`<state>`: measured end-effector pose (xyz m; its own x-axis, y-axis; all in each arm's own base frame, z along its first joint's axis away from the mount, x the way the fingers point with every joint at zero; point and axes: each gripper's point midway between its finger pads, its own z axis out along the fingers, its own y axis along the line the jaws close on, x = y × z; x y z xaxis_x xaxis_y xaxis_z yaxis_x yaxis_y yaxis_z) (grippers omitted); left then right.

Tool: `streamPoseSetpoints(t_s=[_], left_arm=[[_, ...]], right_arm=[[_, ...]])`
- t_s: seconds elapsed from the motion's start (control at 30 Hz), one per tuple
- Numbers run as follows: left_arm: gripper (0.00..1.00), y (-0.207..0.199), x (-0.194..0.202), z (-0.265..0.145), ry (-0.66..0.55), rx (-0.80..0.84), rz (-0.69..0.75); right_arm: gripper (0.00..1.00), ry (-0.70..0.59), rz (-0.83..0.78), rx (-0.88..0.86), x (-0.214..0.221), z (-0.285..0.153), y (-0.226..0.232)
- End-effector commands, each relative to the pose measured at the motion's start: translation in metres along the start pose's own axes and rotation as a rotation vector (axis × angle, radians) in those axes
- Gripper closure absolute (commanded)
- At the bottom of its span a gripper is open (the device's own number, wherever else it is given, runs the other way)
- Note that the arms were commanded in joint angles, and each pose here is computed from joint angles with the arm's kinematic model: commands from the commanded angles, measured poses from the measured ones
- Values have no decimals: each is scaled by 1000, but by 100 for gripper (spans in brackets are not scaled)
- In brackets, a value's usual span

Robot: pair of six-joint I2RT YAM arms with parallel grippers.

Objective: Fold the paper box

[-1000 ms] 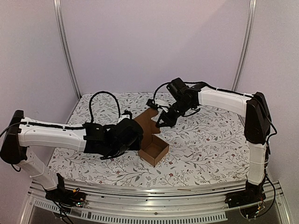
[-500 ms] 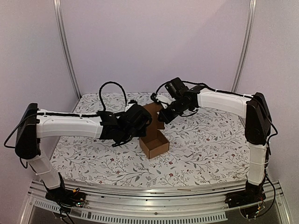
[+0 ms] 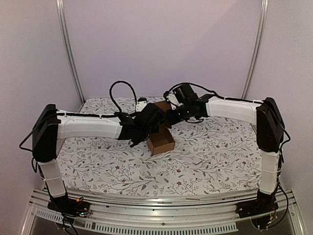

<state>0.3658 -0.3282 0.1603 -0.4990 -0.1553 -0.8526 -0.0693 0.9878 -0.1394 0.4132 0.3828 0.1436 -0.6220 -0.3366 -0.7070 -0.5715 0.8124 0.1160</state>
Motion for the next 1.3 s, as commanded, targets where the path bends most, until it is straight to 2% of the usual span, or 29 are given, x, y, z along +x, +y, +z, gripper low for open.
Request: streamPoseSetpoints(t_s=[0.0,0.27,0.53,0.8,1.07,1.27], left_arm=[[100,-8,-16,12,-83,-24,-54],[100,-13,1,23,-97,-58,-30],[100,-12,24,7,-123,-81,23],[100,0,36,-2,-120,-95,5],[100,15,45,-7,-119,-106,3],[100,20,55,-11,-127,-117,36]], right_arm=[[100,-66,73,24,-13,-9,0],[100,-76,67,47,5,-8,4],[100,-83,85,23,29,-13,16],[99,-65,140,-32,38,-19,36],[84,-21,142,-132,45,-34,58],[73,19,77,-206,55,-48,68]])
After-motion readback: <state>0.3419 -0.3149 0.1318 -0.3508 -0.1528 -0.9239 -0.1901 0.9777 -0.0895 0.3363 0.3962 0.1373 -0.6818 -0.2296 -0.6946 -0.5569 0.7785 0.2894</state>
